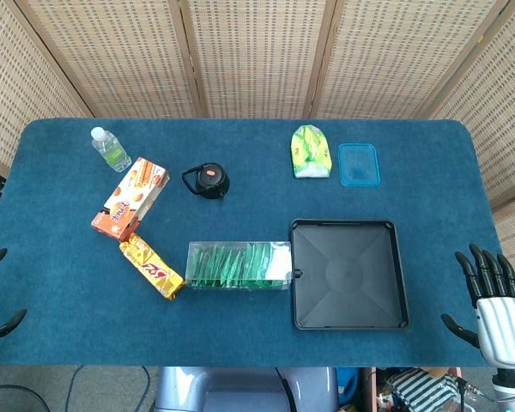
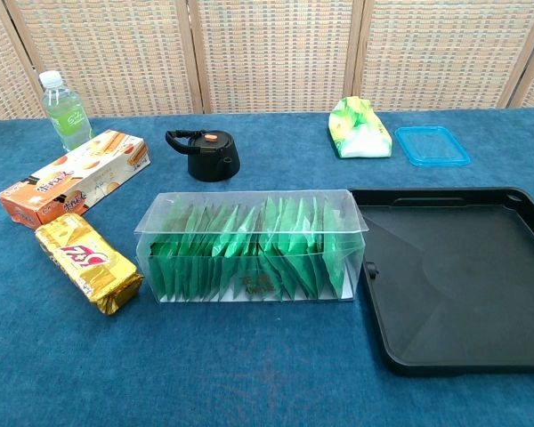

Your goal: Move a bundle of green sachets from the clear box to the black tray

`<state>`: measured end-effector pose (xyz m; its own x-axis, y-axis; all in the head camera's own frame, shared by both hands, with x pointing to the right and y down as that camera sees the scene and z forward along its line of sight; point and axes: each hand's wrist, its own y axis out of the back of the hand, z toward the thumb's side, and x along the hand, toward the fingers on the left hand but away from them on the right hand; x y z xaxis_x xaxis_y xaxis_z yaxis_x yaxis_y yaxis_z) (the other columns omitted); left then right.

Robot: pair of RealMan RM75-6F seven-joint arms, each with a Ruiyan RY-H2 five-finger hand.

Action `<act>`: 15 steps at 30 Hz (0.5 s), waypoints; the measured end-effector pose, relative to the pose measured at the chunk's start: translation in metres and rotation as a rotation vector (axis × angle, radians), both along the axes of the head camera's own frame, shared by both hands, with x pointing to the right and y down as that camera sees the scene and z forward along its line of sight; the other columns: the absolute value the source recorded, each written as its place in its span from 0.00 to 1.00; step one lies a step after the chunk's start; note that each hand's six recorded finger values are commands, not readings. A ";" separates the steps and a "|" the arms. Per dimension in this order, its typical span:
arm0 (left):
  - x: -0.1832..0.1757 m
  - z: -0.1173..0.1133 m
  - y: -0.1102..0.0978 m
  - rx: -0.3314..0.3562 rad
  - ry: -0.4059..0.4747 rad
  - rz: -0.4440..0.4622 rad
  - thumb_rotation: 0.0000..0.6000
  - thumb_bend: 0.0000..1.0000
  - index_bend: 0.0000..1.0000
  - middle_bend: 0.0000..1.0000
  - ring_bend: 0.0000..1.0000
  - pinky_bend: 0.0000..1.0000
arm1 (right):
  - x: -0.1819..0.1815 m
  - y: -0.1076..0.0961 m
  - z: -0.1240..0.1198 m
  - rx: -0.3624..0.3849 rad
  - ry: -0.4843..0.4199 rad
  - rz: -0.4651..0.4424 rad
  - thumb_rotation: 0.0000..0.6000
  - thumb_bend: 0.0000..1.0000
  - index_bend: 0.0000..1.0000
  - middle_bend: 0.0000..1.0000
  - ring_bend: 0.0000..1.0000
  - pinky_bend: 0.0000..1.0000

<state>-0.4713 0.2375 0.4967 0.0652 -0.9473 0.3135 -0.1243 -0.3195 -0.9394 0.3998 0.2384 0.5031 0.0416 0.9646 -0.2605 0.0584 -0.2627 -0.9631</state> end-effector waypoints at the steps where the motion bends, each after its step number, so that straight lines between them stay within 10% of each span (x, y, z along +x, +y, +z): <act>1: 0.000 0.000 0.000 0.000 -0.001 0.000 1.00 0.23 0.00 0.00 0.00 0.00 | 0.000 0.000 0.000 0.000 0.000 -0.001 1.00 0.00 0.00 0.00 0.00 0.00; 15: -0.002 0.002 -0.006 0.017 -0.011 -0.010 1.00 0.23 0.00 0.00 0.00 0.00 | -0.026 -0.020 0.020 -0.080 -0.133 -0.115 1.00 0.03 0.02 0.00 0.00 0.00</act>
